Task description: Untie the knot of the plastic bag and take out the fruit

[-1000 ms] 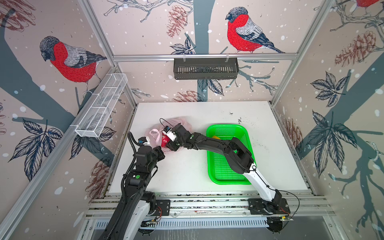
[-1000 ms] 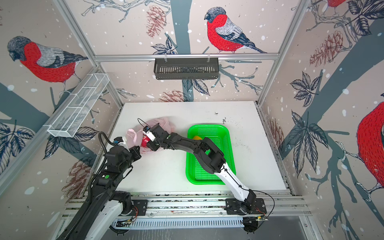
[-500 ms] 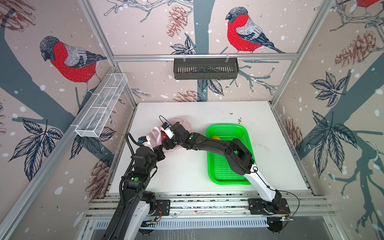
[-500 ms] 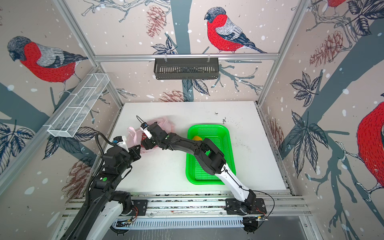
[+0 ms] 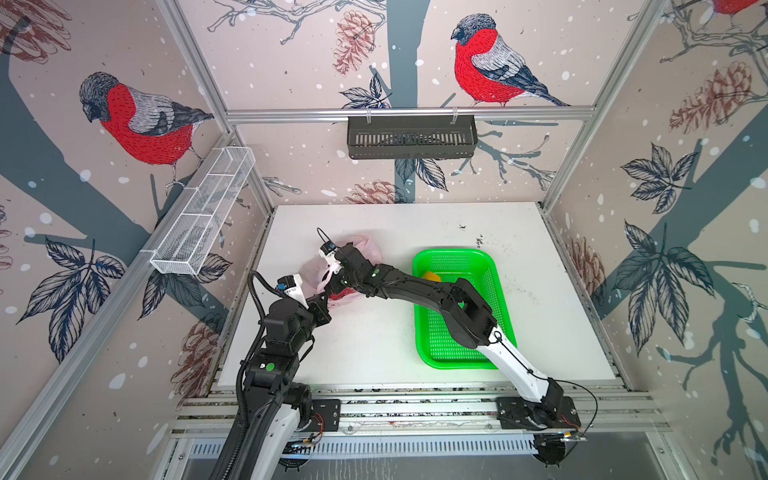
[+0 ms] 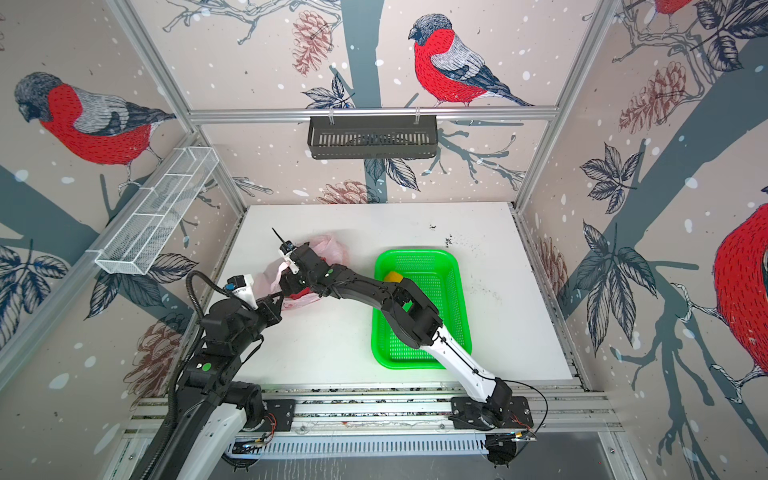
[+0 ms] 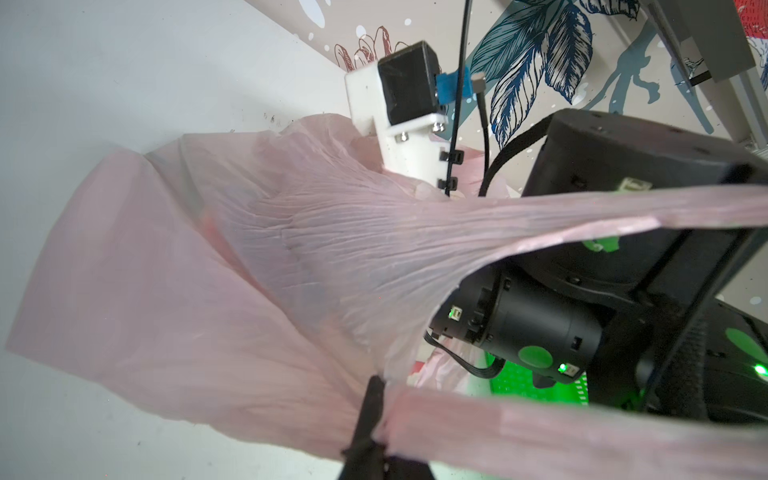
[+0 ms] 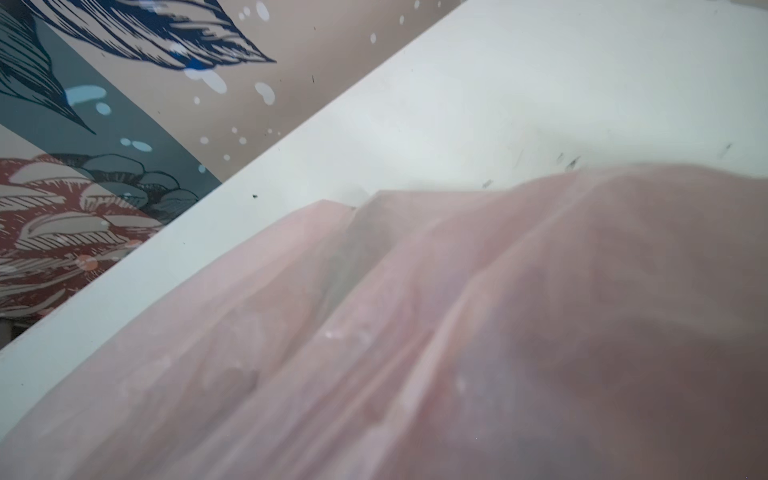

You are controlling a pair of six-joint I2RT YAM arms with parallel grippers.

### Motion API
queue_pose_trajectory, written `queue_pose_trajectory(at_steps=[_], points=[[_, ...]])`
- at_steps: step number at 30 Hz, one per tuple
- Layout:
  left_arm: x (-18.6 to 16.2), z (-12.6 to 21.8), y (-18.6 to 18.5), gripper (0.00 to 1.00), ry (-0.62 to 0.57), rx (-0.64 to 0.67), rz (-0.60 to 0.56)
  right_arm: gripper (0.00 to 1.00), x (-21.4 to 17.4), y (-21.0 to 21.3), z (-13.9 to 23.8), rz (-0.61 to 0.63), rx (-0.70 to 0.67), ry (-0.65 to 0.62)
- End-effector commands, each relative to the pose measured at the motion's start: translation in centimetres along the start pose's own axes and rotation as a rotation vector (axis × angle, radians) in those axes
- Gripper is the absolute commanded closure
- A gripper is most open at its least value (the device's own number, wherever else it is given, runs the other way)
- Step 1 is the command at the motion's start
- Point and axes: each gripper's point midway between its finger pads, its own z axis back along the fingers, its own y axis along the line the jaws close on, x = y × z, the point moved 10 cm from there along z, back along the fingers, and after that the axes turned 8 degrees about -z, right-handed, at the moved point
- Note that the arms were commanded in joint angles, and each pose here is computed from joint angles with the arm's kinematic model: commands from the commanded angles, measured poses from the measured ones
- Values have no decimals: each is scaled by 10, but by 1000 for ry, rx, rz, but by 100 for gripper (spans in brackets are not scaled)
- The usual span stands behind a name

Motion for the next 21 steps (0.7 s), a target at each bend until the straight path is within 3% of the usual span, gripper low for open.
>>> queue_pose_trajectory(at_steps=[1,7,21], points=[[1,-1,2,100,-29,18,12,11,-7,-3,-3,-10,-18,30],[-2,-2,9,100,-53,73,35,12,-13,-7,-5,-15,-32,41],[-18,4,27,100,-100,207,120,30,-16,-10,-3,-40,-65,45]])
